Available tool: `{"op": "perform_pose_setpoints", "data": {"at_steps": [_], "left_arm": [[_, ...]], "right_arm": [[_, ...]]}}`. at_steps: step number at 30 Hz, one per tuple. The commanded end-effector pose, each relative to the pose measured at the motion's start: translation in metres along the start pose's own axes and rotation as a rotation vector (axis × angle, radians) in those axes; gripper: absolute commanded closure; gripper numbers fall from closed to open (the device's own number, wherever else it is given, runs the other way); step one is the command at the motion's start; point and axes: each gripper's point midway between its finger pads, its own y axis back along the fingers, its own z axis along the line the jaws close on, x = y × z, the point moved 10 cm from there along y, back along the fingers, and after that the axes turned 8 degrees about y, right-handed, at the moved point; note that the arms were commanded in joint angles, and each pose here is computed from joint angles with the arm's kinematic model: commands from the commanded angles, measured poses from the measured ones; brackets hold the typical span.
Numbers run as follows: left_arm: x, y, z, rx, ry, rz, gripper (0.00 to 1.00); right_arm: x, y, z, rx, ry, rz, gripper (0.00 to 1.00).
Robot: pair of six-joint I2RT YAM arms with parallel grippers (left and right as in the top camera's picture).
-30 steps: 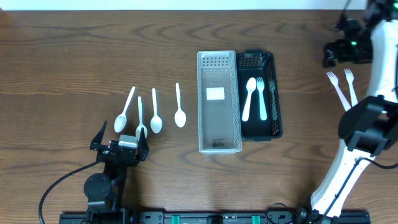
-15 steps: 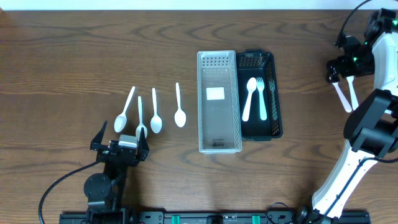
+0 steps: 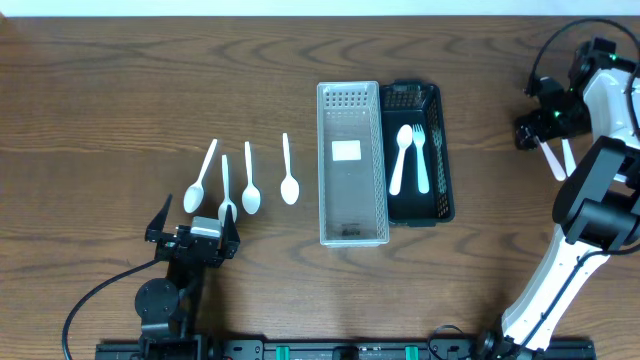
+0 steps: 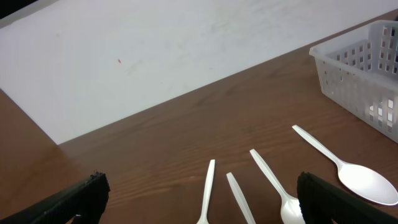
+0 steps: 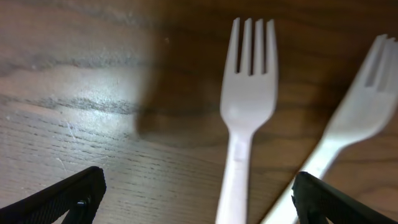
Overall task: Pack container
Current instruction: 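Move the right gripper to the next white fork and grasp it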
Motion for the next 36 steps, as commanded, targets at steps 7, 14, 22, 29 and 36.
{"op": "perform_pose_setpoints", "data": {"at_steps": [7, 14, 22, 29, 36], "left_arm": [[0.0104, -0.0009, -0.0026, 0.019, 0.016, 0.041, 0.02], [0.0104, -0.0009, -0.0026, 0.019, 0.016, 0.041, 0.02], [0.0104, -0.0009, -0.0026, 0.019, 0.016, 0.041, 0.02], [0.0104, -0.0009, -0.0026, 0.019, 0.016, 0.041, 0.02], [0.0104, -0.0009, -0.0026, 0.019, 0.016, 0.041, 0.02]], "right_arm": [[0.0050, -0.0079, -0.0002, 0.010, 0.018, 0.002, 0.01], [0.0070, -0.0079, -0.0053, 0.014, 0.006, -0.013, 0.01], [0.0080, -0.0078, -0.0063, -0.007, -0.003, -0.034, 0.01], [0.0073, -0.0080, -0.0060, -0.011, -0.003, -0.040, 0.01], [0.0057, -0.0080, -0.0052, -0.025, -0.010, -0.059, 0.01]]}}
